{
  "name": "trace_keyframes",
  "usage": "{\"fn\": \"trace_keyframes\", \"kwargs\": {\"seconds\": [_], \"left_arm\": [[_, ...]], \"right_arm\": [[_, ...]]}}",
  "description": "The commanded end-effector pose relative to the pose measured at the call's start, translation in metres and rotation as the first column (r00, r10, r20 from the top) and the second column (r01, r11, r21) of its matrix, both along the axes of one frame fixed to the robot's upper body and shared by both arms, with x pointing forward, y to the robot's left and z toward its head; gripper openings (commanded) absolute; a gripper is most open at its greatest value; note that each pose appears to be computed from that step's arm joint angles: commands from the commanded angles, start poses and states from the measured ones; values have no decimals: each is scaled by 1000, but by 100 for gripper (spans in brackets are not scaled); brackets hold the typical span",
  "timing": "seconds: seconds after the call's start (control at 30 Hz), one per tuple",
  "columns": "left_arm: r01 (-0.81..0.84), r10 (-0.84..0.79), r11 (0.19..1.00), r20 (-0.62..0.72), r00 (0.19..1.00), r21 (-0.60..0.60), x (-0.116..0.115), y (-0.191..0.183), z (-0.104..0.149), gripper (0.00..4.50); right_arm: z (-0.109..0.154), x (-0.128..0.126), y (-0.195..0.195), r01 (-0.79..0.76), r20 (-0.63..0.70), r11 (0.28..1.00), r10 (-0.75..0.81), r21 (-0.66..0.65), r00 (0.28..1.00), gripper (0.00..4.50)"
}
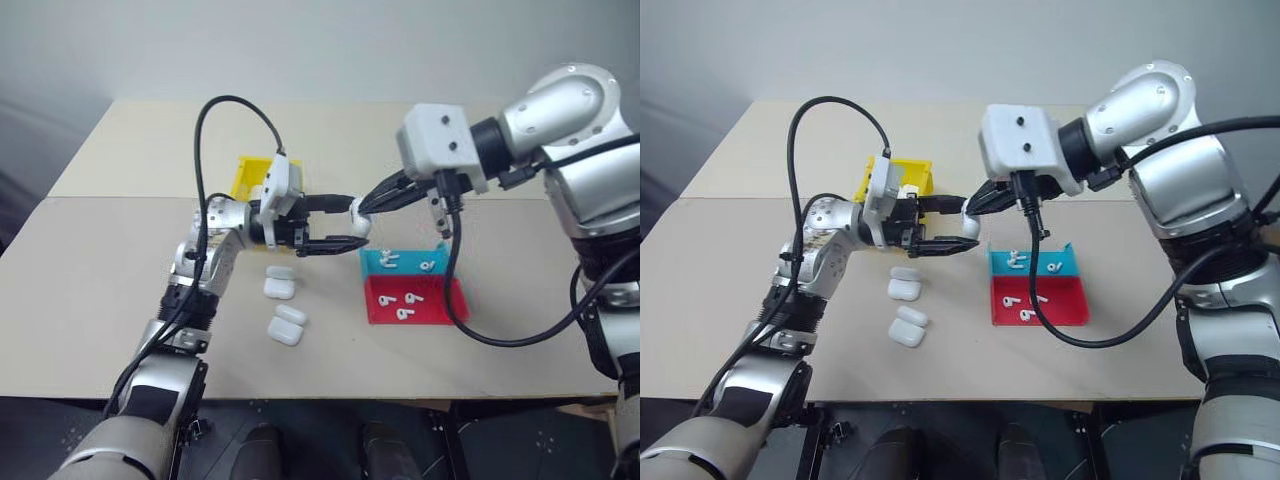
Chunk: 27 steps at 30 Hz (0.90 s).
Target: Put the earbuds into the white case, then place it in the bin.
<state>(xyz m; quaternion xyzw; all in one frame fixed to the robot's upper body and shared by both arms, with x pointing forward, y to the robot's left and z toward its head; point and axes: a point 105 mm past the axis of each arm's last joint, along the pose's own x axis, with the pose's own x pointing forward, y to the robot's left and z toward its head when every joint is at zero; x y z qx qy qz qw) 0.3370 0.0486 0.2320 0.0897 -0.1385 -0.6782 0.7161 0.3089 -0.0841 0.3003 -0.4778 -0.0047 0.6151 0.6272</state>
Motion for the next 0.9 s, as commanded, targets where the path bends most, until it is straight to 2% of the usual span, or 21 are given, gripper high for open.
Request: {"fn": "trace_keyframes", "kwargs": {"seconds": [0.03, 0.1, 0.17, 0.3, 0.37, 0.43, 0.5, 0.57, 0.67, 0.7, 0.73, 0.83, 0.9], "left_arm": [[3, 1, 998, 70, 998, -56, -8, 6, 22, 286], [-1, 5, 998, 71, 997, -59, -10, 7, 23, 286], [-30, 35, 997, 84, 996, -66, -11, 11, 24, 286], [-105, 113, 991, 103, 988, -77, -10, 23, 28, 286], [-166, 176, 983, 120, 977, -84, -9, 33, 31, 286], [-299, 311, 949, 132, 941, -102, -3, 48, 35, 286], [-504, 518, 854, 112, 848, -130, 11, 65, 39, 286], [-613, 627, 778, 92, 774, -140, 18, 75, 40, 286], [-842, 846, 531, 4, 533, -93, 44, 101, 29, 286], [-886, 888, 458, -16, 460, -70, 50, 107, 24, 286], [-906, 907, 419, -25, 421, -55, 52, 110, 22, 286], [-970, 971, 235, -66, 230, 66, 73, 114, -2, 286], [-975, 978, 201, -80, 194, 95, 80, 111, -8, 286]], "right_arm": [[11, -5, -4, 26, 24, 998, -28, 61, 999, 2], [14, -4, -5, 58, 19, 992, -61, 116, 998, 2], [28, -5, -12, 114, -20, 962, -113, 249, 993, 2], [37, -10, -25, 200, -98, 897, -176, 394, 980, 2], [37, -17, -33, 245, -176, 849, -182, 469, 967, 2], [30, -25, -43, 327, -292, 775, -191, 540, 937, 2], [13, -32, -48, 394, -373, 728, -203, 561, 905, 2], [4, -37, -48, 427, -402, 705, -217, 565, 890, 2], [-14, -43, -41, 465, -432, 669, -232, 580, 872, 2], [-16, -44, -39, 474, -441, 657, -232, 586, 867, 2], [-18, -45, -38, 479, -446, 649, -232, 591, 864, 2], [-21, -46, -31, 486, -451, 630, -231, 605, 862, 2], [-21, -46, -29, 490, -453, 625, -234, 607, 860, 2]]}}
